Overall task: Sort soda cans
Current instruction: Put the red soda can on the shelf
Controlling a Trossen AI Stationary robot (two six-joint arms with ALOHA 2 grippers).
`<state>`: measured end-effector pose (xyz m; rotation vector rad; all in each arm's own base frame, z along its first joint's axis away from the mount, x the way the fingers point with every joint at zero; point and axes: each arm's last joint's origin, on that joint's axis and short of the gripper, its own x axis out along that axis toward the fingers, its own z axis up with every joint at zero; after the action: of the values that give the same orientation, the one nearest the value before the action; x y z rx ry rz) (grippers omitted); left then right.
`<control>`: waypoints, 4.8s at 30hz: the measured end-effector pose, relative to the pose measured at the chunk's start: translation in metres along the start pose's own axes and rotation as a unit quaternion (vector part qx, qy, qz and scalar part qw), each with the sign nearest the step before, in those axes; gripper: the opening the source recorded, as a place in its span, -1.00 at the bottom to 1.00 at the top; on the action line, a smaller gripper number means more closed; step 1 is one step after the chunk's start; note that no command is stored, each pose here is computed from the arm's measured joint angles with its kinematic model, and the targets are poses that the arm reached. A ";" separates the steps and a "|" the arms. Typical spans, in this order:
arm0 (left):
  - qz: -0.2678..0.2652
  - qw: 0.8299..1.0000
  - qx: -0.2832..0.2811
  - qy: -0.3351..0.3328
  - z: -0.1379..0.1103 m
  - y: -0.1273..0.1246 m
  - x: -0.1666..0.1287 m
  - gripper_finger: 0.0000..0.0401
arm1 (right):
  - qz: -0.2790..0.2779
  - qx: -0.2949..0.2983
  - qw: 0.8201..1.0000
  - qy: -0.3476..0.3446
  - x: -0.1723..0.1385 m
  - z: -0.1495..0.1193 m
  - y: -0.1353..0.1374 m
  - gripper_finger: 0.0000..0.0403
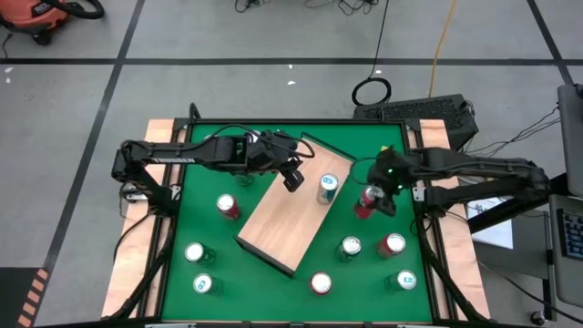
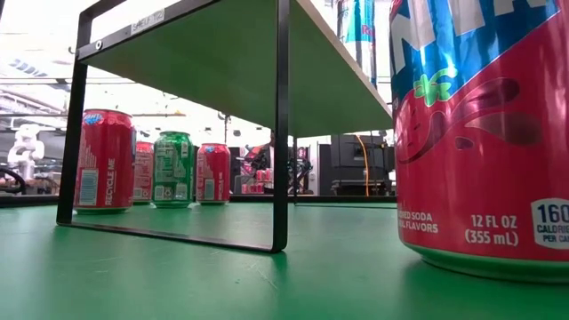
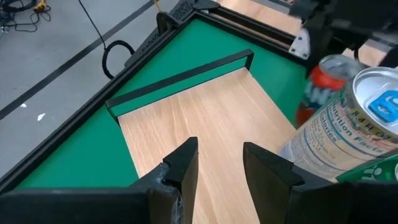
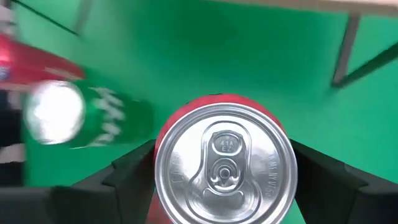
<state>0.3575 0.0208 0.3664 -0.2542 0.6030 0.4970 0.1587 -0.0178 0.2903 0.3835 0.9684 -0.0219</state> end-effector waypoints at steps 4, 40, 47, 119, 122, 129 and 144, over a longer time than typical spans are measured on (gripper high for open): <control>-0.007 1.000 -0.011 -0.026 0.007 0.003 -0.008 -0.37 | 0.026 -0.015 0.999 -0.030 -0.036 0.007 0.012 0.45; -0.363 0.873 -0.240 -0.220 0.070 -0.006 -0.064 0.60 | 0.039 -0.236 0.860 -0.450 -0.183 0.093 0.066 0.45; -0.358 0.873 -0.275 -0.188 0.067 -0.004 -0.060 0.60 | 0.075 -0.251 0.860 -0.439 -0.163 0.114 0.068 0.45; -0.563 0.814 -0.142 -0.008 0.059 -0.004 -0.051 0.43 | 0.176 -0.232 0.852 -0.435 -0.117 0.166 0.071 0.51; -0.561 0.815 -0.143 -0.011 0.060 -0.002 -0.050 0.42 | 0.183 -0.218 0.855 -0.433 -0.117 0.166 0.071 0.58; -0.554 0.818 -0.147 -0.042 0.066 0.005 -0.050 0.41 | 0.212 -0.137 0.870 -0.422 -0.120 0.164 0.071 0.72; -0.249 0.921 -0.049 -0.295 0.075 0.014 -0.046 0.41 | 0.125 0.120 0.846 -0.505 -0.146 0.153 0.062 0.74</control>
<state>0.3537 0.0437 0.4524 -0.3216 -0.0868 0.0914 0.2093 -0.0326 0.5047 0.6353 -0.1443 -0.0985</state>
